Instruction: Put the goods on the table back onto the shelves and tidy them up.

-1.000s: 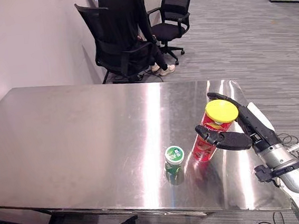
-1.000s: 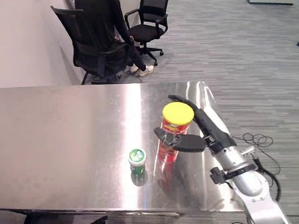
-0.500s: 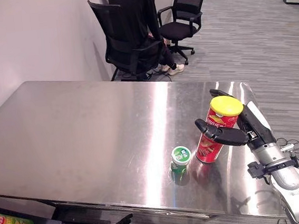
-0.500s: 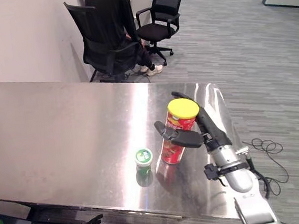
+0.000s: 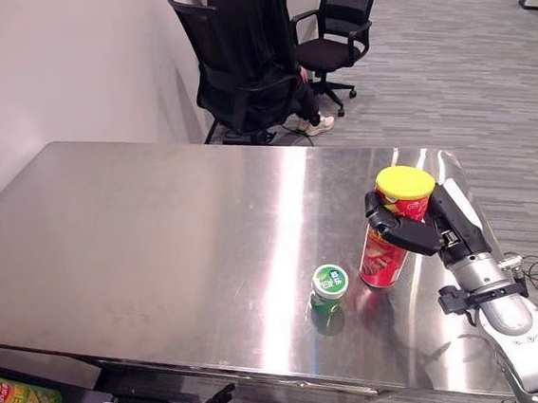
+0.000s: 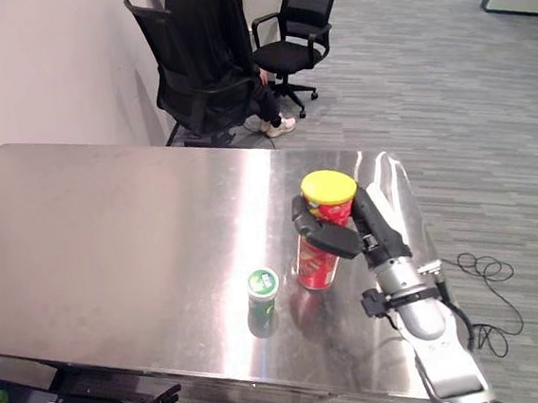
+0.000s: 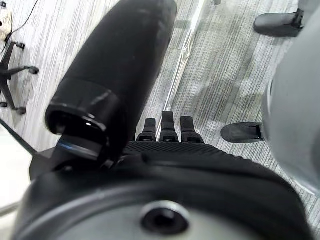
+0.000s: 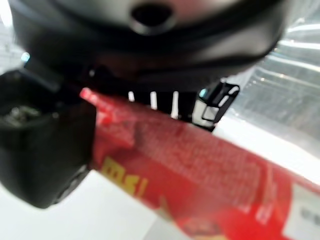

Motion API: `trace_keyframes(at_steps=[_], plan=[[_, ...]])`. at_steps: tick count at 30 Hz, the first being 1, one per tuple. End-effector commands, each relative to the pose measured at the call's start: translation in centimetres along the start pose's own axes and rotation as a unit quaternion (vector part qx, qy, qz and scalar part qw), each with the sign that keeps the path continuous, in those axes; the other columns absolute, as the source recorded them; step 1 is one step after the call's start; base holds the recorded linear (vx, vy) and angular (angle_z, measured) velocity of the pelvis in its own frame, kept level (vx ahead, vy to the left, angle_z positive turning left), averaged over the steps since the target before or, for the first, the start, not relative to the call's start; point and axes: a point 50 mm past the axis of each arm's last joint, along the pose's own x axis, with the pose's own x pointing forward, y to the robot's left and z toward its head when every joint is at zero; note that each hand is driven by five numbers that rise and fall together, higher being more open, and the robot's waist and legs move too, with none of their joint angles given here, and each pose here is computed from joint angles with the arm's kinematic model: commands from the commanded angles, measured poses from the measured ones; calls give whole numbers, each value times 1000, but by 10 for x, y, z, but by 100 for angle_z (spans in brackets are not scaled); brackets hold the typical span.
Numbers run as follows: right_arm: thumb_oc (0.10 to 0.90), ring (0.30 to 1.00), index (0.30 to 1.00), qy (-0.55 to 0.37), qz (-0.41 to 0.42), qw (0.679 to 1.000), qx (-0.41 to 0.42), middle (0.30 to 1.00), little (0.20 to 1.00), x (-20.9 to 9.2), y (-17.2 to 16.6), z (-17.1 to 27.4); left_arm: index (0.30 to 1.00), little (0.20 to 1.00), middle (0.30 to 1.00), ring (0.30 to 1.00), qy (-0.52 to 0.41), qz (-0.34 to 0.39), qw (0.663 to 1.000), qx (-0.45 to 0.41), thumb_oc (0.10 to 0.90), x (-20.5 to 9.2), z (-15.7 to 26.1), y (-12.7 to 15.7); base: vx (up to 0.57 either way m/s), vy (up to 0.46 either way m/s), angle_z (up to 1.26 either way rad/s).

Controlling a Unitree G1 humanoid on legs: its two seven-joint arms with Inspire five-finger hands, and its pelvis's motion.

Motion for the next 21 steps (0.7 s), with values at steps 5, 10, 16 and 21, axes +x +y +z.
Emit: trace_keyframes(at_steps=[5, 10, 16, 21], plan=[[400, 300, 300, -159, -150, 974, -55, 300, 300, 19, -37, 53, 900, 900, 900, 900, -39, 12, 999, -2, 800, 8, 23, -4, 0, 0, 0], [400, 300, 300, -171, -228, 954, -93, 300, 300, 16, -45, 56, 900, 900, 900, 900, -42, 13, 999, 17, 800, 8, 24, -7, 0, 0, 0], [400, 300, 300, -206, -298, 927, -100, 300, 300, 18, -50, 70, 900, 900, 900, 900, -53, 14, 998, 42, 800, 8, 28, -9, -14, -1, 0], [400, 300, 300, -256, -328, 907, -58, 300, 300, 25, -47, 89, 900, 900, 900, 900, -62, 19, 996, 61, 800, 8, 32, -8, -77, 6, 0]])
